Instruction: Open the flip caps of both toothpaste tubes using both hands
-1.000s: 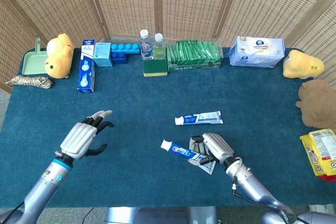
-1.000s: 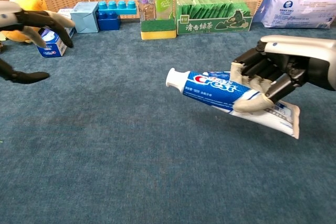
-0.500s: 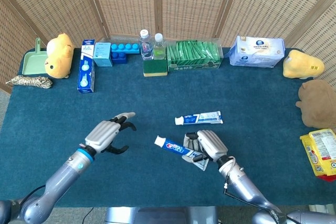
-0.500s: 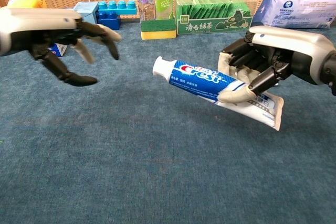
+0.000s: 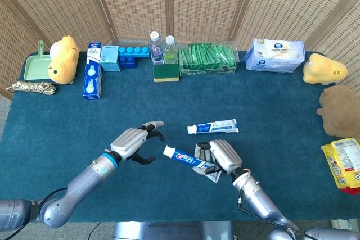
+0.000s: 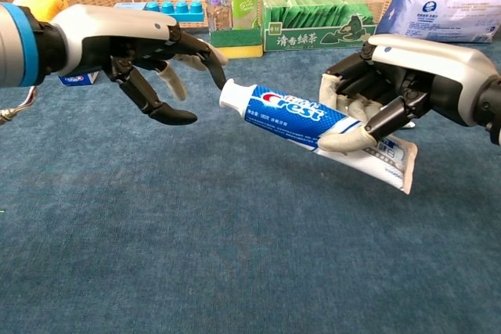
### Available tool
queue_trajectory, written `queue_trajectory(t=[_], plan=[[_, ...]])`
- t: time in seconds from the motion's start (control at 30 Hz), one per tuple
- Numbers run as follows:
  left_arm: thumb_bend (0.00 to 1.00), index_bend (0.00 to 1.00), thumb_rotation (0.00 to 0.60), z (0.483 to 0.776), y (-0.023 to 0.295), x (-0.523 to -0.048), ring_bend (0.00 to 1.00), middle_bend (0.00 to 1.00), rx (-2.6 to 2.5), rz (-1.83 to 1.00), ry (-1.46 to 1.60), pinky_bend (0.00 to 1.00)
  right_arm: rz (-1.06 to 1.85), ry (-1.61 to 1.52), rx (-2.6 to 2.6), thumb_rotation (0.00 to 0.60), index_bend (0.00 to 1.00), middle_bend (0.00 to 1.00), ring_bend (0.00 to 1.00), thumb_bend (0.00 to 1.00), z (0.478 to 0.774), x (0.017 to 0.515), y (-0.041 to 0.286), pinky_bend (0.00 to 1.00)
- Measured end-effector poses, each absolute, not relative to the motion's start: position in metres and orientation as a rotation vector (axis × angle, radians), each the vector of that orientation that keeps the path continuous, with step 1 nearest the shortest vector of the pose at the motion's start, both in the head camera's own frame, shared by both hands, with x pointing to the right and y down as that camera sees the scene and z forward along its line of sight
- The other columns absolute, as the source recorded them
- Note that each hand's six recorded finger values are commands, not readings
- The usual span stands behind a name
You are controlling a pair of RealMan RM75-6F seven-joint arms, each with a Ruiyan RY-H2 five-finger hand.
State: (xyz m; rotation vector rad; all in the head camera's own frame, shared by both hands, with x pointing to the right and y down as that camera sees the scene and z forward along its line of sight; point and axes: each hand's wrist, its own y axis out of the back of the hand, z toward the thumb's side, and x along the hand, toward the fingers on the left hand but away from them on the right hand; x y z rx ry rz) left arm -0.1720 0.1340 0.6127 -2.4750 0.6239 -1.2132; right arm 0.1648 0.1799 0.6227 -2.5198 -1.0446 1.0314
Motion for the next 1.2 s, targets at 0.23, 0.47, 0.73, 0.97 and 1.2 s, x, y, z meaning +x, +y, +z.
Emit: queue_trajectory(t=[0.23, 0.47, 0.73, 0.97, 1.2], plan=[[0.28, 0.30, 0.600, 0.616, 0.132, -0.160, 0.06, 0.07, -2.532, -1.216, 0.621, 0.26, 1.025, -1.025, -2.516, 0.600, 0.91, 0.72, 0.67, 0.44, 0.622, 0.163, 0.181, 0.74], [0.28, 0.33, 0.600, 0.615, 0.131, -0.149, 0.06, 0.07, -2.571, -1.196, 0.613, 0.27, 1.024, -1.009, -2.506, 0.600, 0.91, 0.72, 0.67, 0.44, 0.622, 0.161, 0.183, 0.74], [0.28, 0.35, 0.600, 0.614, 0.133, -0.145, 0.06, 0.08, -2.580, -1.196, 0.597, 0.28, 1.028, -1.010, -2.493, 0.600, 0.91, 0.72, 0.67, 0.44, 0.621, 0.161, 0.182, 0.74], [0.28, 0.38, 0.600, 0.615, 0.134, -0.144, 0.06, 0.09, -2.589, -1.204, 0.595, 0.29, 1.045, -1.005, -2.484, 0.600, 0.91, 0.72, 0.67, 0.44, 0.623, 0.163, 0.182, 0.74], [0.28, 0.38, 0.600, 0.615, 0.132, -0.146, 0.06, 0.09, -2.586, -1.214, 0.608, 0.30, 1.057, -1.005, -2.479, 0.600, 0.91, 0.72, 0.67, 0.44, 0.625, 0.165, 0.182, 0.74]])
